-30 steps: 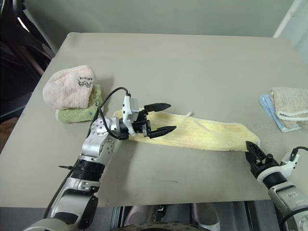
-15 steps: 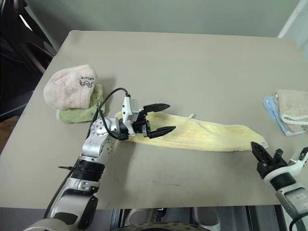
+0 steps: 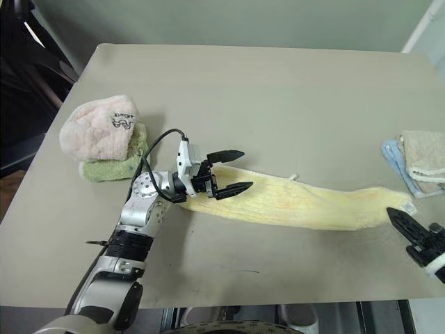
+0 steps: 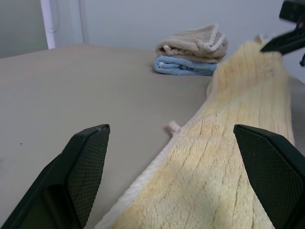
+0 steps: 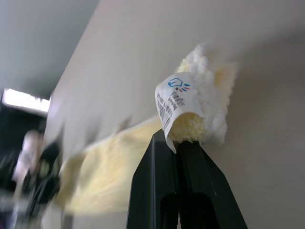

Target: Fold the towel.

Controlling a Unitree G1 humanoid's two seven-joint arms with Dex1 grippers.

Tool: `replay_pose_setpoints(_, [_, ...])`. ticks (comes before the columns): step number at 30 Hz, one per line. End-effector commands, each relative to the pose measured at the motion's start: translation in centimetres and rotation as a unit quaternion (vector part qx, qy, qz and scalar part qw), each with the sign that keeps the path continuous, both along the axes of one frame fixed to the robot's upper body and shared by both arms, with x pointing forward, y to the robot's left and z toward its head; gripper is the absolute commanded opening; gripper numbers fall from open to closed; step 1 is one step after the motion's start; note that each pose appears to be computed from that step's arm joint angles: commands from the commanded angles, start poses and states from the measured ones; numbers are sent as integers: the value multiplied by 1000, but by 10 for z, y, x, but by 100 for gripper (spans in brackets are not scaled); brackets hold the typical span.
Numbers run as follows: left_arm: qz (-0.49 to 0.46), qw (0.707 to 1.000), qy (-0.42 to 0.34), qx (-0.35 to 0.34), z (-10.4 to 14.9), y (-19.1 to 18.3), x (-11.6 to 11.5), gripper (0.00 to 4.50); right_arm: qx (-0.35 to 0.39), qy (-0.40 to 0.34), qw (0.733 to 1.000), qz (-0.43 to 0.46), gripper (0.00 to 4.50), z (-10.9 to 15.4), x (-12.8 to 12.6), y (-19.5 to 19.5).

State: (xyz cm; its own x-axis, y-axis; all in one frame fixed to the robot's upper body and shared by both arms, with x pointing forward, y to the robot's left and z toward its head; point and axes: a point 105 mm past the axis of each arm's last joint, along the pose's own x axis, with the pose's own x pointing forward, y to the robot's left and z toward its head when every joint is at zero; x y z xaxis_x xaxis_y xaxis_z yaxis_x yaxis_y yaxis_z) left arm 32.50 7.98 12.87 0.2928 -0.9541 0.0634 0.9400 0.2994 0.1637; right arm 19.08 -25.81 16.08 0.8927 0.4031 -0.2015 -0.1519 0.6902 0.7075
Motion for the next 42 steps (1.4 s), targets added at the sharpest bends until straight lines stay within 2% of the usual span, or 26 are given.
replay_pose_setpoints(1, [1,1000,-27,-6,11,-1,3,450,-38,-46,994,95,1,24,1,42])
replay_pose_setpoints(5, [2,1000,-30,-7,10,-2,3,450,-80,-36,982,168,1,19,-4,73])
replay_pose_setpoints(10, [8,999,-34,-6,10,1,4,450,-128,-5,965,230,1,-1,-15,94])
replay_pose_setpoints(19, [9,999,-40,-6,12,0,5,450,-164,-7,960,226,1,-18,5,108])
replay_pose_setpoints(22, [9,999,-41,-5,12,0,6,450,-181,0,950,255,1,-28,1,114])
replay_pose_setpoints(25, [9,999,-42,-5,12,0,6,450,-201,1,948,248,1,-40,6,113])
replay_pose_setpoints(33, [7,999,-40,1,8,1,4,450,-204,-34,954,220,1,-46,25,117])
replay_pose_setpoints(37, [11,999,-43,0,11,2,6,450,-191,-47,950,242,1,-46,24,126])
replay_pose_setpoints(38, [12,999,-43,0,11,2,6,450,-193,-46,948,249,44,-48,23,127])
replay_pose_setpoints(41, [12,999,-45,0,13,2,7,450,-199,-44,947,247,119,-53,26,128])
replay_pose_setpoints(42, [12,999,-45,-1,13,2,8,450,-199,-45,948,245,160,-54,26,128])
